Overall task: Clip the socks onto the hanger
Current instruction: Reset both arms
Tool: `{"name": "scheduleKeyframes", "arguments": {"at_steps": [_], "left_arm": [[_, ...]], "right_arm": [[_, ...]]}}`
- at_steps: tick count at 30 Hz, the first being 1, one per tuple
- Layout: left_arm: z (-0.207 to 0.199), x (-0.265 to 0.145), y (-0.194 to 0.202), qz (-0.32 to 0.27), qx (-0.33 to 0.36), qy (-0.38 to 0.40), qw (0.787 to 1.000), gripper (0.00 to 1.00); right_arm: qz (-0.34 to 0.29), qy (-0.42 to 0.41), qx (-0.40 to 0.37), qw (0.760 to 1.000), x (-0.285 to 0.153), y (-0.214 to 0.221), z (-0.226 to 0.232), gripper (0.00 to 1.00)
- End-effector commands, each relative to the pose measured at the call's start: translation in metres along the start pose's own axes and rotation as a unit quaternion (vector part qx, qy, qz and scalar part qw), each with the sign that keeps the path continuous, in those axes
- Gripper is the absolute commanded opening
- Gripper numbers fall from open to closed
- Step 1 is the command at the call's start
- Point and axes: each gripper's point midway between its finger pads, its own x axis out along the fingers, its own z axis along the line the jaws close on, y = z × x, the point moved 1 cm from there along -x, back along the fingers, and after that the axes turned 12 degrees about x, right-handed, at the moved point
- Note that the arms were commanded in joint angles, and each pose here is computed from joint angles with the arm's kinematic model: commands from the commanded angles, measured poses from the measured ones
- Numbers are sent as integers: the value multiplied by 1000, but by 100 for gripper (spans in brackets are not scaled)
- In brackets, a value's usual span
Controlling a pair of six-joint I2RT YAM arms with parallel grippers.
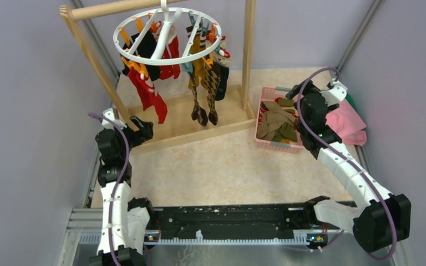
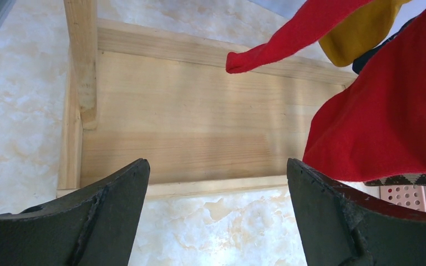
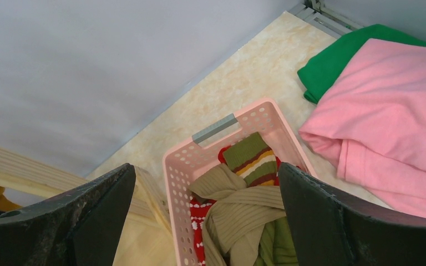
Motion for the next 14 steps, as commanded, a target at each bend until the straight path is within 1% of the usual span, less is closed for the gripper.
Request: {"name": "scheduleKeyframes", "arguments": {"at_steps": [1, 14], "left_arm": [[-4, -1, -9, -18, 14, 13, 1000, 99], [-6, -2, -8, -19, 16, 21, 999, 99]], "right_arm": [[-13, -24, 16, 999, -6, -10, 10, 99], [-22, -26, 15, 999, -8, -15, 9, 99]]}}
